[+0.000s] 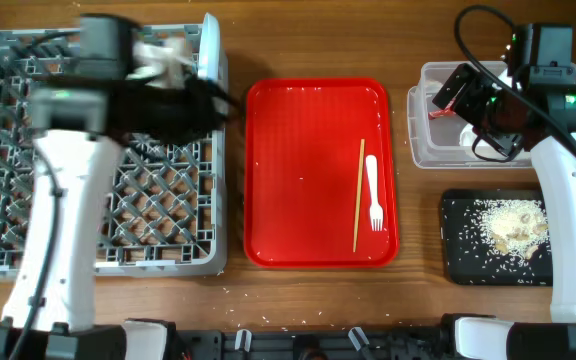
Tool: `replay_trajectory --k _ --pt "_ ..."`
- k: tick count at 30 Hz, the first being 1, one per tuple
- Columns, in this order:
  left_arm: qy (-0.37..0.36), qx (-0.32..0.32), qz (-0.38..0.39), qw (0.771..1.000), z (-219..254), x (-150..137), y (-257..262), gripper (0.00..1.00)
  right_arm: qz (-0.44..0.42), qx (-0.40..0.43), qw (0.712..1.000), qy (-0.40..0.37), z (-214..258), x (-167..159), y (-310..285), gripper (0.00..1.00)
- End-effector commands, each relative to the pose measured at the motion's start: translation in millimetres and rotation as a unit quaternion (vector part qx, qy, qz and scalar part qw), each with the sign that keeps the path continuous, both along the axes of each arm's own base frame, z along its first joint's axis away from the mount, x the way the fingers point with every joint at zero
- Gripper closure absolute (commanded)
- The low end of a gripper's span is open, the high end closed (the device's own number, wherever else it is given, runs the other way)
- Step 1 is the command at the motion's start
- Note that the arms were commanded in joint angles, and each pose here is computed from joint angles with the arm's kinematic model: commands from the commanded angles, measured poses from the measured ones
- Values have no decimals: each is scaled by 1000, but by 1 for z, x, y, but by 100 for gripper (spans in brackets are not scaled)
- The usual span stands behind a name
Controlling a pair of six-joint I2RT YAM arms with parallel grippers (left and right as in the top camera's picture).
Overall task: Sort waste into correct bins and load items into the dishwasher rack
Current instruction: 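Reach the left gripper to the wooden chopstick on the tray and grasp it, then carry the chopstick into the rack and stand it between the pegs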
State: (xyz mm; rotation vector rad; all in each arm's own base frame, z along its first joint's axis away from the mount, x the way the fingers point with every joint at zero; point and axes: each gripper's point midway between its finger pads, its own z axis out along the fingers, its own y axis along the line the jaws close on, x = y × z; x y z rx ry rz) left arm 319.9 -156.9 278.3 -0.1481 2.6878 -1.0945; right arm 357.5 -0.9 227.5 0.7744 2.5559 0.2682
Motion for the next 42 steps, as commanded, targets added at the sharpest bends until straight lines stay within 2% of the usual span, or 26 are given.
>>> replay_trajectory --k 1,5,9,11,14,15,16,20,25,26,28,30,35,38,40,42 --pt "14 101 -40 994 -47 -24 -80 64 8 -3 1000 -10 7 2 1 0" --pt "-37 244 19 969 -107 -23 -137 60 8 -2 1000 -10 7 2 1 0" --pt "-73 285 8 956 -172 -23 -195 59 8 -3 1000 -10 7 2 1 0" --pt "-63 298 3 953 -204 -24 -207 62 8 -2 1000 -10 7 2 1 0" --pt "-50 303 13 951 -238 -21 -215 59 8 -2 1000 -10 7 2 1 0" --pt "-46 308 12 950 -248 -21 -215 60 8 -2 1000 -10 7 2 1 0" --pt "-43 314 10 949 -254 -21 -215 64 8 -2 1000 -10 7 2 1 0" --pt "-41 329 11 943 -265 -21 -210 67 8 -2 1000 -10 7 2 1 0" --pt "-25 348 4 937 -288 -25 -206 64 8 -2 1000 -10 7 2 1 0" --pt "-24 350 3 936 -291 -26 -206 64 8 -3 1000 -10 7 2 1 0" --pt "-24 352 0 936 -292 -28 -207 73 8 -2 1000 -10 7 2 1 0" --pt "-24 352 0 936 -292 -28 -207 96 8 -2 1000 -10 7 2 1 0" --pt "-20 359 -2 933 -289 -31 -202 96 8 -2 1000 -10 7 2 1 0" --pt "-19 357 3 934 -270 -30 -196 96 8 -2 1000 -10 7 2 1 0" --pt "-26 342 17 939 -233 -25 -186 96 8 -2 1000 -10 7 2 1 0" --pt "-21 343 34 939 -189 -25 -155 96 8 -3 1000 -10 7 2 1 0"
